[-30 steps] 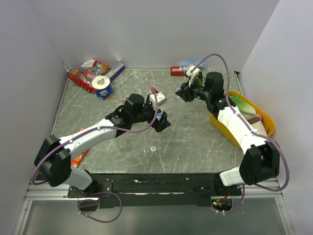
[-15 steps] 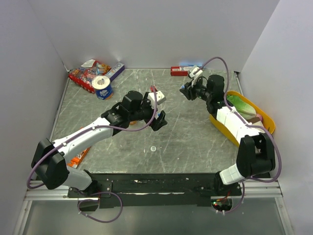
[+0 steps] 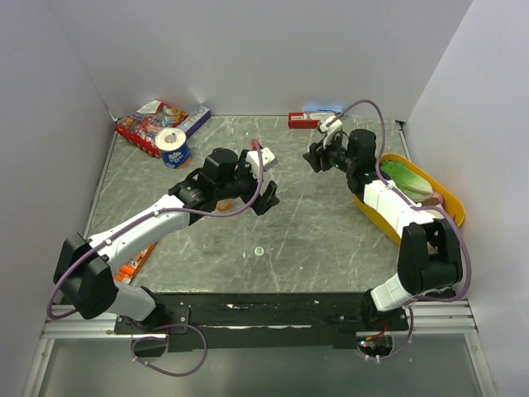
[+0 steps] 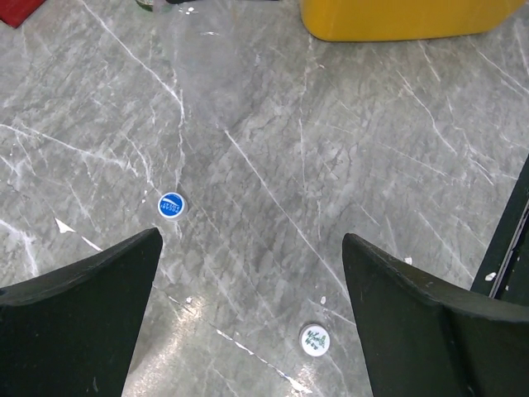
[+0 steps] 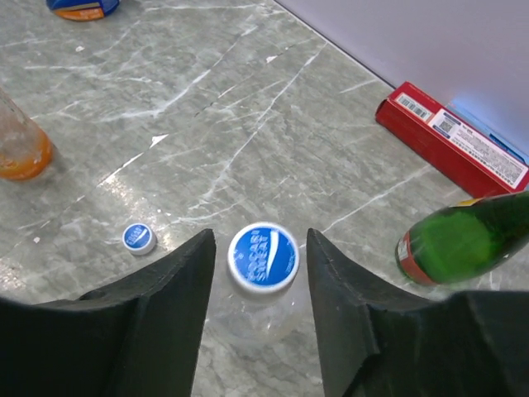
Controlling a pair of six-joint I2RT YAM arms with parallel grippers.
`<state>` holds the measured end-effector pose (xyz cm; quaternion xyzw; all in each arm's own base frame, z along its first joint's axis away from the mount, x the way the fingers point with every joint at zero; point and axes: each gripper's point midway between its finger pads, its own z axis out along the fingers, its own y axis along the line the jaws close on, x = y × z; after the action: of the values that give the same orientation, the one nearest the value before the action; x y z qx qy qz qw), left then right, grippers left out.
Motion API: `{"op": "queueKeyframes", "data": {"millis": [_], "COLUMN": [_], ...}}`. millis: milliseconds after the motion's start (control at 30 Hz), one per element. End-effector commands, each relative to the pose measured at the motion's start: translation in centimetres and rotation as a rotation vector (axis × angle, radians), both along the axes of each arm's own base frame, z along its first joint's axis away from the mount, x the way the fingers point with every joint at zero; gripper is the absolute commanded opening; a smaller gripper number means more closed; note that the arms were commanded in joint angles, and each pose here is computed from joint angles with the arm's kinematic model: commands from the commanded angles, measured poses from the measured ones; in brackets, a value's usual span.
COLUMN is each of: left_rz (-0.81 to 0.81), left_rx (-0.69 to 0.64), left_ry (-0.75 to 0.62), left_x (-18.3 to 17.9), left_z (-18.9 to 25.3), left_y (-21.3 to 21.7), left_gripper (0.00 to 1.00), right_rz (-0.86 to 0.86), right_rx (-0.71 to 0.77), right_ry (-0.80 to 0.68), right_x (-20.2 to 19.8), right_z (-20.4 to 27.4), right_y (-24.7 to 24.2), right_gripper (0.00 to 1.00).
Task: Screw on the bottle caps
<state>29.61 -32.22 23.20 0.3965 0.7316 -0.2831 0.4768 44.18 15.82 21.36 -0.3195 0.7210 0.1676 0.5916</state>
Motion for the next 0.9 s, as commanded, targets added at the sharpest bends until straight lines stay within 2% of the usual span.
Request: {"op": "queueKeyframes", "data": {"millis": [0, 400, 533, 700, 800, 867], "left_rz": [-0.001, -0.009, 0.010, 0.065, 0.147, 0.260], "left_rx": [-0.039, -0.059, -0.071, -0.146, -0.192, -0.256], "left_ry": [-0.047, -0.050, -0.079, -0.133, -0.173, -0.166], "left_x": [0.7, 0.8, 1.3, 2.7, 4.6, 6.5], "left_z": [2.2, 2.5, 3.8, 8.7, 12.0, 14.4], "left_y": [-0.5, -0.9, -0.8, 0.7, 3.4, 6.7], "left_gripper": [0.96, 0.96, 0.96, 0.96, 0.96, 0.96], "right_rz": [-0.038, -0.064, -0.061, -0.020, 0.025, 0.067], "right_rx": [0.000, -0.011, 0.000, 0.034, 0.073, 0.090], "right_ry": [-0.025, -0.053, -0.086, -0.110, -0.105, -0.086], "right_x": [0.9, 1.8, 1.9, 0.9, -0.4, -1.6], "right_z": [0.4, 1.7, 4.9, 9.3, 11.6, 12.7], "right_y": [-0.7, -1.1, -1.0, -0.3, 0.9, 2.1], "right_gripper": [0.61, 0.69, 0.72, 0.77, 0.77, 0.77]}}
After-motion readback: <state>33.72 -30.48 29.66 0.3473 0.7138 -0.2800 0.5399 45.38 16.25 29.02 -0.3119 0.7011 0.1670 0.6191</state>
